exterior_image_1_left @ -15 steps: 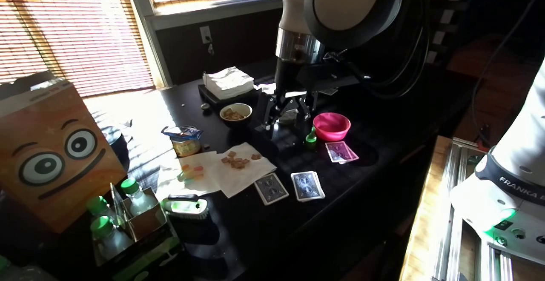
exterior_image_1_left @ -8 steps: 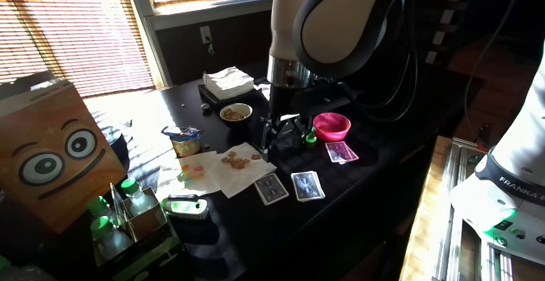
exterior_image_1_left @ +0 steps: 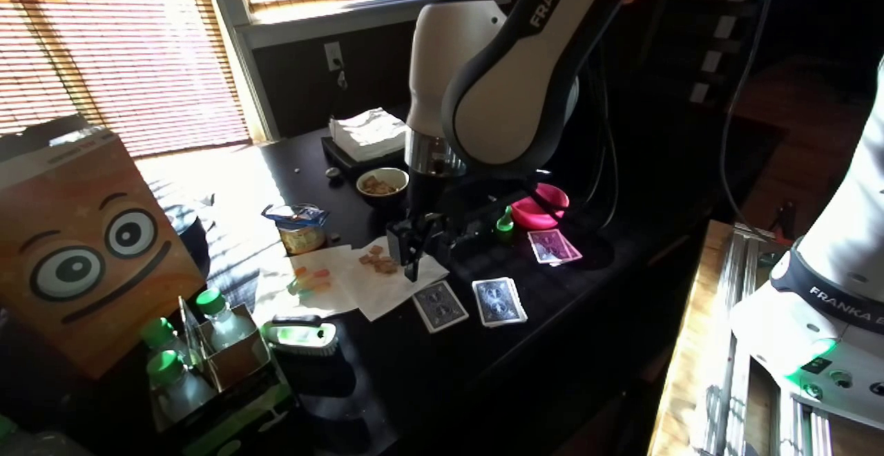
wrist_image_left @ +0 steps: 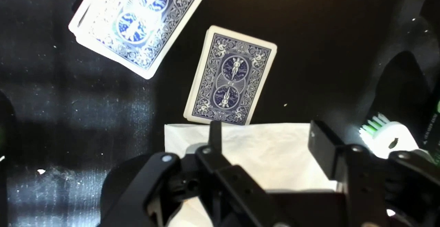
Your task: Use the spoon to put some of the bowl's contents on the serviette
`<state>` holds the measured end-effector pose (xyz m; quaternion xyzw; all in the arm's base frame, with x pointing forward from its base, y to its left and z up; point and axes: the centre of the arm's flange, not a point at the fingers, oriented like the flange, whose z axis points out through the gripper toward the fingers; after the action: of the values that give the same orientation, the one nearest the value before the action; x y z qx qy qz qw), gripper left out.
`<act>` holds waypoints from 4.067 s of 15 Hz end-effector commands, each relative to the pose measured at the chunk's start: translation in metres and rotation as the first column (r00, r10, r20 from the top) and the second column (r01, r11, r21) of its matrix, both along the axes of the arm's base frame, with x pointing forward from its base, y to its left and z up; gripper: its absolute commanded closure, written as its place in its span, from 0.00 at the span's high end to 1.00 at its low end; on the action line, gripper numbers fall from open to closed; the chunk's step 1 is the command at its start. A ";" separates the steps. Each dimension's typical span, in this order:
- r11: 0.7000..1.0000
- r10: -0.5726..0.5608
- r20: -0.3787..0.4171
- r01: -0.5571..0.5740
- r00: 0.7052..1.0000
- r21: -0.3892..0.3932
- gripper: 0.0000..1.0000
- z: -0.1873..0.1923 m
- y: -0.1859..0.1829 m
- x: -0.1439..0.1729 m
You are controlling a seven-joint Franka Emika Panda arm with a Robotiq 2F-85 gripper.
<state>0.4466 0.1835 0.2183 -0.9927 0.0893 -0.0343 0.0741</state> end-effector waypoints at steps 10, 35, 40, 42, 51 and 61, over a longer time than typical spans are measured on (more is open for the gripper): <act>0.993 -0.090 -0.005 0.089 0.996 -0.079 0.00 -0.048 -0.005 0.065; 0.977 -0.163 -0.090 0.149 0.982 -0.150 0.00 -0.080 -0.034 0.101; 0.966 -0.205 -0.127 0.180 0.970 -0.185 0.00 -0.081 -0.054 0.098; 0.963 -0.226 -0.144 0.198 0.963 -0.185 0.00 -0.081 -0.059 0.095; 0.939 -0.307 -0.189 0.265 0.933 -0.218 0.00 -0.082 -0.079 0.087; 0.922 -0.352 -0.170 0.311 0.920 -0.231 0.47 -0.023 -0.084 0.062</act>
<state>0.5341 0.0993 0.1528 -0.9668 0.2477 0.0519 -0.0359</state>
